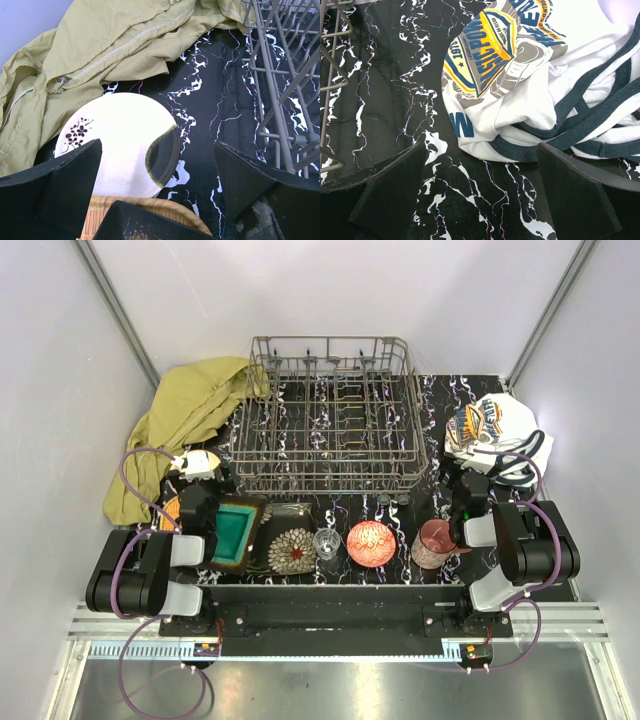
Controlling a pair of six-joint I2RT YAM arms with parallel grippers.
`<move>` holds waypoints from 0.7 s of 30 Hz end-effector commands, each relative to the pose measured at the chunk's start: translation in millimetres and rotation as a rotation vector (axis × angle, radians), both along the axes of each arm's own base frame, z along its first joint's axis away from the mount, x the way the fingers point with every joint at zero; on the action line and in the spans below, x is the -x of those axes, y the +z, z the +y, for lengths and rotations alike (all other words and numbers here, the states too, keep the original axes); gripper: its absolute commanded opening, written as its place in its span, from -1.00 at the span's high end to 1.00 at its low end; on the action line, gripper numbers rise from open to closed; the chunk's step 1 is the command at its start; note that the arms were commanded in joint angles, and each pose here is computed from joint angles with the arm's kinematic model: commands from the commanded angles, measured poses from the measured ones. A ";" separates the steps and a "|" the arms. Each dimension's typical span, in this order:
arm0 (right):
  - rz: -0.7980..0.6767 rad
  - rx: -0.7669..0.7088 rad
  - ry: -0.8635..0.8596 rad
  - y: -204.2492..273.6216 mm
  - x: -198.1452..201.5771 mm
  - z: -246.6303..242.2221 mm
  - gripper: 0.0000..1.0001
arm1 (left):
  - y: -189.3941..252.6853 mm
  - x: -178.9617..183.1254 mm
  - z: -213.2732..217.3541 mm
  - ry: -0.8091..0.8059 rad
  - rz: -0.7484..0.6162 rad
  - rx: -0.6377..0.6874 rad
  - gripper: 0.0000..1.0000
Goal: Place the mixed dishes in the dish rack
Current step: Grab a cup with the right arm
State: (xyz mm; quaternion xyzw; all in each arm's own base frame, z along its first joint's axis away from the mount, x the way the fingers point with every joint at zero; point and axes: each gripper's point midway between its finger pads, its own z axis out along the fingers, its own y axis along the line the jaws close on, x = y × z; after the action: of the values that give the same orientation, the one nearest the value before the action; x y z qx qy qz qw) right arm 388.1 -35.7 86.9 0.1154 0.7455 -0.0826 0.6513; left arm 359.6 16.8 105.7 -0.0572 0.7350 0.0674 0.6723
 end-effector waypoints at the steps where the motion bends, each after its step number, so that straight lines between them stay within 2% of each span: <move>1: -0.065 -0.010 0.001 19.0 -8.2 -0.7 -0.99 | 21.9 -8.5 2.9 0.013 -0.074 0.003 -0.98; 10: -0.063 -0.011 -0.011 18.5 -8.3 -2.6 -0.99 | 20.6 -8.6 3.6 0.015 -0.071 0.030 -0.98; 15: -0.106 -0.034 -0.075 26.1 3.2 -12.1 -0.99 | 38.6 -2.1 2.1 0.044 -0.126 0.015 -0.98; 16: -0.131 -0.033 -0.077 32.3 3.9 -13.1 -0.99 | 31.0 -1.1 0.4 0.042 -0.069 -0.013 -0.98; 21: -0.140 -0.044 -0.127 53.3 9.0 -20.0 -1.00 | 62.7 0.9 3.3 0.076 -0.101 -0.017 -0.98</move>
State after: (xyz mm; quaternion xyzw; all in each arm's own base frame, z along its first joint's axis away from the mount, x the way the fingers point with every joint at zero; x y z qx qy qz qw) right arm 379.5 -42.7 100.8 0.1426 0.7298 -0.0882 0.6628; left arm 354.6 10.8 129.4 -0.0610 0.7251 0.0722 0.6821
